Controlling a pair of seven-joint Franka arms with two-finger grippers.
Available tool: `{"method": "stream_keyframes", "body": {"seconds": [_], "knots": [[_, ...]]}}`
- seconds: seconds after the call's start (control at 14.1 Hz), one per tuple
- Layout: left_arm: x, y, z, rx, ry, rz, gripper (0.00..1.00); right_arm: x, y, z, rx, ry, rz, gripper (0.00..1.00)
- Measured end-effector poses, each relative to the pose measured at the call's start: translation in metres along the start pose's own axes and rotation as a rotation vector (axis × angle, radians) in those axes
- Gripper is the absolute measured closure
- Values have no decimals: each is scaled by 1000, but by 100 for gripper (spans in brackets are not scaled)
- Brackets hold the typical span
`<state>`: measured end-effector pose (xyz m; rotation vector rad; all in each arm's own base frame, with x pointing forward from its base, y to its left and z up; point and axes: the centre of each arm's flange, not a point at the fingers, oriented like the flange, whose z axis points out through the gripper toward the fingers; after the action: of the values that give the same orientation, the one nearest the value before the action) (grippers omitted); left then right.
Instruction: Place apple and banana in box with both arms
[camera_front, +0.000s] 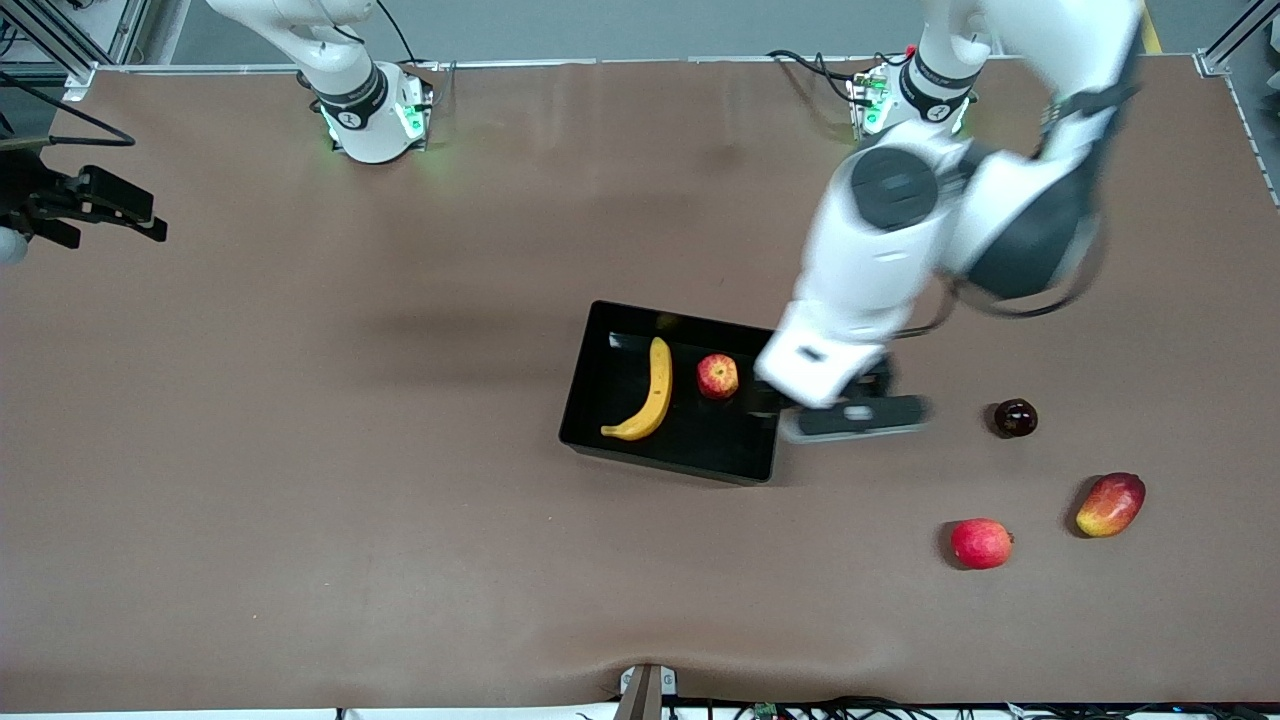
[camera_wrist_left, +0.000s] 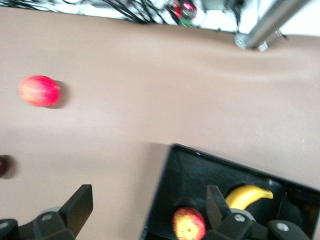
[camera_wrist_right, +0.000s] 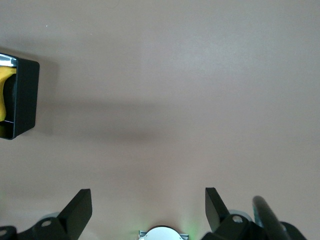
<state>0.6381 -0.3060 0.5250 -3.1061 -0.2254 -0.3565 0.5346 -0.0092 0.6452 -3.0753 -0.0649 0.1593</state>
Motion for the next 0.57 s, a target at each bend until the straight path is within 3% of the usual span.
{"method": "stream_keyframes", "body": {"seconds": [0.21, 0.35, 0.57], "knots": [[18, -63, -47, 50, 5, -66, 0, 0, 0, 0, 0, 0, 0, 0], [19, -90, -64, 85, -13, -45, 0, 0, 0, 0, 0, 0, 0, 0], [20, -127, -80, 71, -81, -40, 0, 0, 0, 0, 0, -1, 0, 0]]}}
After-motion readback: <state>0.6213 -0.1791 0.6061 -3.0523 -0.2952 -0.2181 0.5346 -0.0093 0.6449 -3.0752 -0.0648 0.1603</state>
